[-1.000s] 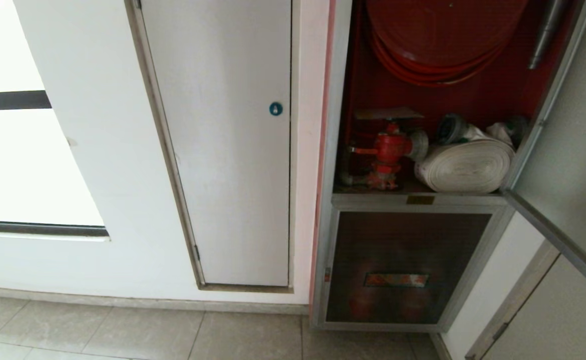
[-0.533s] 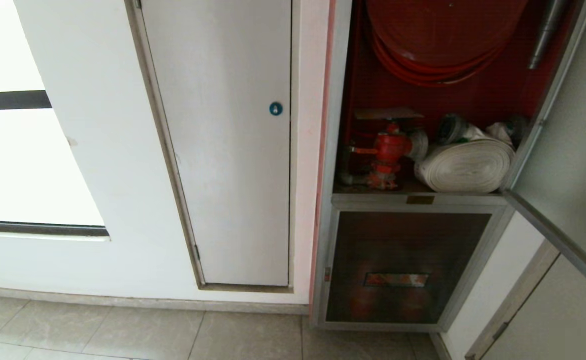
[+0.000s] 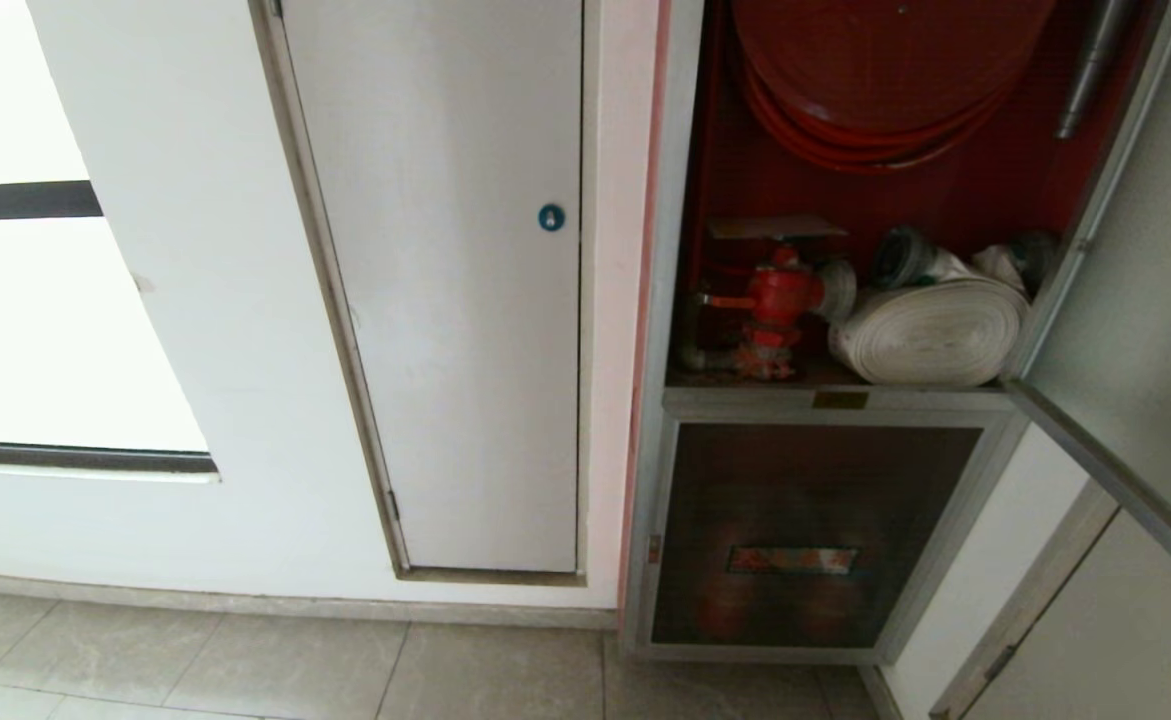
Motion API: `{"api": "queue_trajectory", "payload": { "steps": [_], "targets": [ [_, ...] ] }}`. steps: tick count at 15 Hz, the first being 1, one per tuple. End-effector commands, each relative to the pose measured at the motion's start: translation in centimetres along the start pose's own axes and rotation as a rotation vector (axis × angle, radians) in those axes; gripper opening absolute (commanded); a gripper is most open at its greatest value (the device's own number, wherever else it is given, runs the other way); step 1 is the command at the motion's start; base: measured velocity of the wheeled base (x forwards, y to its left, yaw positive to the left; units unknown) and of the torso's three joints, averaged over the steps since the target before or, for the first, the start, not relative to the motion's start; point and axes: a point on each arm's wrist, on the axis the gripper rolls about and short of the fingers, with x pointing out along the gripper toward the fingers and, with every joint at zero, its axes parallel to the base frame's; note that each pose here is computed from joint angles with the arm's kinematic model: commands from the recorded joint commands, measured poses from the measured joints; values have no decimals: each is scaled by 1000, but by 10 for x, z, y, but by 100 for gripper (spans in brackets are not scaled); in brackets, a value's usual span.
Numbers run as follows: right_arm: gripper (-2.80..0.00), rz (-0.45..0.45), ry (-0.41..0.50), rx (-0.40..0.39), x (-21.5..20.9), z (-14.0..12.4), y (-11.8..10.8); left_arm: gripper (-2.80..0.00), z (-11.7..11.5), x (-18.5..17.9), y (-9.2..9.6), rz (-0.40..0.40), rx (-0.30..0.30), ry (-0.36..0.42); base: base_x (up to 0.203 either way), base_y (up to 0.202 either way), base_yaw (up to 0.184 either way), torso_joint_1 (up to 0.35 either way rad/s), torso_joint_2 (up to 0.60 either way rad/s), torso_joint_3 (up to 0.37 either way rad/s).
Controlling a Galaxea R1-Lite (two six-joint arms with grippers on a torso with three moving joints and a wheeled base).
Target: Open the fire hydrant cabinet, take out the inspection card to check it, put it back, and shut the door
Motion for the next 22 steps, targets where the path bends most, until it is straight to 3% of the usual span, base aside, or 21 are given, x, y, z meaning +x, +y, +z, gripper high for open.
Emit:
{"api": "queue_trajectory", "payload": {
  "steps": [1,10,22],
  "targets": [
    [-280,-41,12,-1,8,-5,-5,-280,0,0,0,0,0,0,0,0,0,0,0,0],
    [-280,-98,-27,130,19,-6,-27,-280,0,0,0,0,1,0,0,0,0,0,0,0],
    [-280,-102,22,138,55,-8,-50,-280,0,0,0,0,0,0,0,0,0,0,0,0]
  ]
}}
